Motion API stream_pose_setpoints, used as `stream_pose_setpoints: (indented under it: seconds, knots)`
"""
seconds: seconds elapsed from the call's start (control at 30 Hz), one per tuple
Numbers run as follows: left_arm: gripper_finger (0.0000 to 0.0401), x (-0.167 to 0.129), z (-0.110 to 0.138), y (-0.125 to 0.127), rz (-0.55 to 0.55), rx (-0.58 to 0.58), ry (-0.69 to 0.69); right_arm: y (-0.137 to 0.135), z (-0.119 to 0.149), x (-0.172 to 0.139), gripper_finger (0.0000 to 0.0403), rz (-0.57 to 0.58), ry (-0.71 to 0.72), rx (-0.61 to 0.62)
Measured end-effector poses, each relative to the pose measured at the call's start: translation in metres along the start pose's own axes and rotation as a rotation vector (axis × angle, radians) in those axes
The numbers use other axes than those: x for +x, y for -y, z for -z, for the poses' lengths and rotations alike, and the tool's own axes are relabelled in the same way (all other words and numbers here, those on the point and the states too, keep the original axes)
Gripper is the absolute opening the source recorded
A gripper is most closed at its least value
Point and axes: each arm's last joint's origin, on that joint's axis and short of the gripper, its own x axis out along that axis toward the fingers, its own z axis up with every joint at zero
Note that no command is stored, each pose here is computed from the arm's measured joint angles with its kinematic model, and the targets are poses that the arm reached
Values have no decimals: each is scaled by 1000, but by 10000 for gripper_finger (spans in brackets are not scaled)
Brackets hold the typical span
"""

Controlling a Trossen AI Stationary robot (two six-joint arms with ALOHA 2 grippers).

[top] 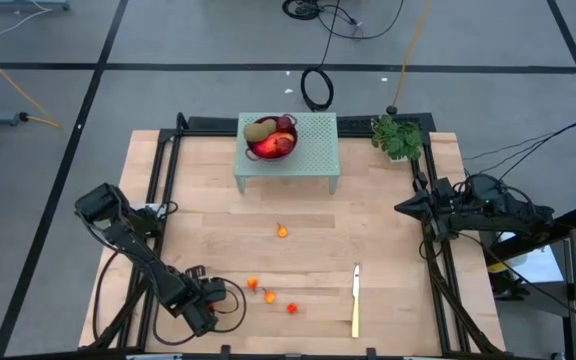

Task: Pick & Place Fruit
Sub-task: Put the orange peach in the red strainer bowl on the shelf

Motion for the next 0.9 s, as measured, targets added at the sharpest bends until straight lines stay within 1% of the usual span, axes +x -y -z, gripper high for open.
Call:
stream_pose_setpoints:
  seconds: [0.13, 0.37, 0.47, 0.6, 0.67, 0.77, 0.83, 0.9]
  knots:
    - [157, 0, -2, -1, 5, -20, -1, 0, 0, 0, 0, 0, 0, 0]
    - [78, -4, -10, -6, 13, -134, 2, 0, 0, 0, 0, 0, 1, 0]
    - [60, -13, -15, -9, 37, -177, 22, 0, 0, 0, 0, -1, 1, 0]
    - [60, -31, -19, -14, 77, -236, 54, 0, 0, 0, 0, -3, 0, 0]
    - [61, -43, -22, -18, 104, -279, 100, 0, 0, 0, 0, -3, 0, 0]
    - [61, -62, -27, -23, 141, -339, 223, 0, 0, 0, 0, -8, -1, -1]
    - [58, -76, -30, -28, 161, -382, 336, -1, 0, 0, 0, -27, -7, 0]
    - [56, -90, -34, -31, 184, -422, 481, -1, 0, 0, 0, -29, -7, 0]
